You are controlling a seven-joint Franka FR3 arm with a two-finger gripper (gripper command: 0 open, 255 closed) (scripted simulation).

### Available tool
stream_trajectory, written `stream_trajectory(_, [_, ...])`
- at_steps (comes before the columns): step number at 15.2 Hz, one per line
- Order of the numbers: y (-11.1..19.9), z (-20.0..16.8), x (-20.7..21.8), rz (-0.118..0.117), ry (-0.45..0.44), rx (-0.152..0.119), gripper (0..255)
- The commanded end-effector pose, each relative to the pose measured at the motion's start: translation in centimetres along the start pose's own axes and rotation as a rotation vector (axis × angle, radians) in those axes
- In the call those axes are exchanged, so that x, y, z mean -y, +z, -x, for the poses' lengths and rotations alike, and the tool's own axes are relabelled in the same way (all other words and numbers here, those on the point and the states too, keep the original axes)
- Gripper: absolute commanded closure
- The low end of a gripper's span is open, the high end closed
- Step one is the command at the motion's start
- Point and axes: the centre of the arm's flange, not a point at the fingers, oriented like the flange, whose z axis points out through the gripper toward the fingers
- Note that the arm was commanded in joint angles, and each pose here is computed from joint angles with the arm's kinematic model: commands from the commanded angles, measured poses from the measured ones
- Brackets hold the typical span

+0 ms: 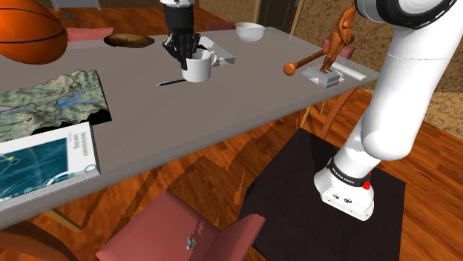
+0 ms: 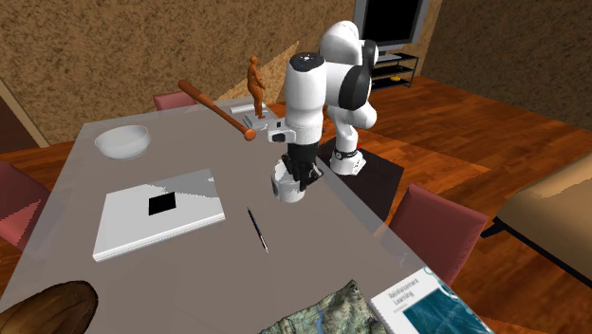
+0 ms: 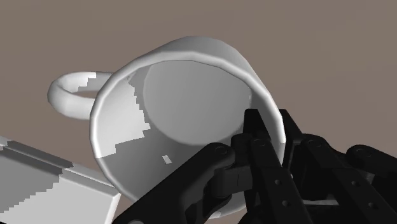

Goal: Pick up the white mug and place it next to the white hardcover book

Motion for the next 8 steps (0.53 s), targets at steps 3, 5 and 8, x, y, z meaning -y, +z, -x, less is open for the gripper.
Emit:
stream_trajectory(3, [-2.1,0.1,0.0,0.0,0.0,0.0,255])
stream_trajectory(5, [-3.2,0.1,-0.1,0.0,0.0,0.0,255])
stream_trajectory(8, [-4.7,0.1,-0.2,0.0,0.0,0.0,255])
